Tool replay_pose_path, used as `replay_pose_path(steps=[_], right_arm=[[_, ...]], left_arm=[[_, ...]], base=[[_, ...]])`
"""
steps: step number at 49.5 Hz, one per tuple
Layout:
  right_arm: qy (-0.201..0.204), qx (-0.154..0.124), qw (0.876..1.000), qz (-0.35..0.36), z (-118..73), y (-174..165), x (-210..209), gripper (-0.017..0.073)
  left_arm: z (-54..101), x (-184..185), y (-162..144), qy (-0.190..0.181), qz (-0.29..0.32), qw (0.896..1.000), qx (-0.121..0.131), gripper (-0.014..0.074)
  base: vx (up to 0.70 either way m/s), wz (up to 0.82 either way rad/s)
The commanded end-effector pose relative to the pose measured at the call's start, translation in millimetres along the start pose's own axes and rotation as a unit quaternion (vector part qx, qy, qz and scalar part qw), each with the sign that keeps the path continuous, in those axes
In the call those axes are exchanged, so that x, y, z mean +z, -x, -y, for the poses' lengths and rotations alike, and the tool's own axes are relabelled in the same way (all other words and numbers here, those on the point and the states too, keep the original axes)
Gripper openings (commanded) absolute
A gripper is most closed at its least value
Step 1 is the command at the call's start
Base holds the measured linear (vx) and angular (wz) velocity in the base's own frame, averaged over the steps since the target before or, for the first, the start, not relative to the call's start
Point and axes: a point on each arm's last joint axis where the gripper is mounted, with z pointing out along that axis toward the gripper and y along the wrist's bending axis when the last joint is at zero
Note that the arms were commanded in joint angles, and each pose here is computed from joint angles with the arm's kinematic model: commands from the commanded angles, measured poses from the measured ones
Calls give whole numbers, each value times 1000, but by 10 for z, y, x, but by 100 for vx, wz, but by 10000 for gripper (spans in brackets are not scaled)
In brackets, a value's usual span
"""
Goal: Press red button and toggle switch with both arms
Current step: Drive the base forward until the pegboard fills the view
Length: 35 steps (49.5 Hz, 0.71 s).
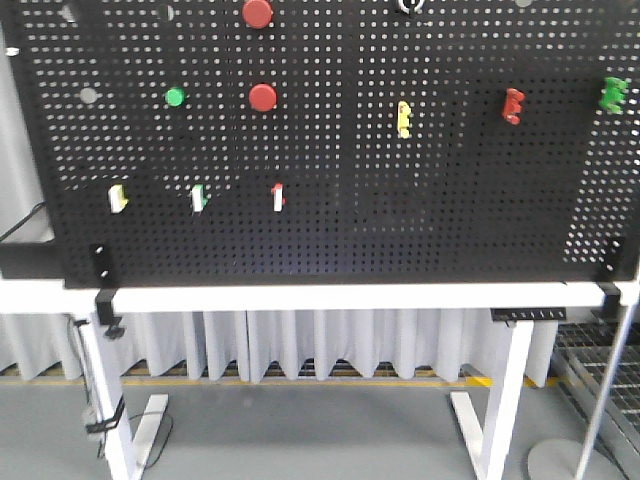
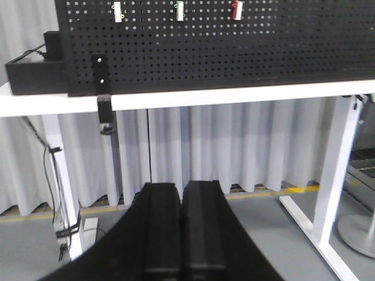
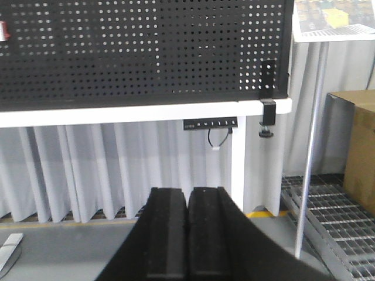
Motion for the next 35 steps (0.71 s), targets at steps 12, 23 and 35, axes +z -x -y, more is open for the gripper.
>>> replay_pose_path(steps=[12, 23, 35], right_arm=[[1, -5, 999, 44, -2, 46, -11, -3], [1, -5, 999, 44, -2, 46, -11, -3], [1, -5, 999, 44, -2, 46, -11, -3]], left_arm=[[-8, 3, -24, 3, 33, 999, -4, 2], [-8, 3, -24, 3, 33, 999, -4, 2], [-8, 3, -24, 3, 33, 999, -4, 2]], base=[[44, 0], [42, 7], [35, 5]])
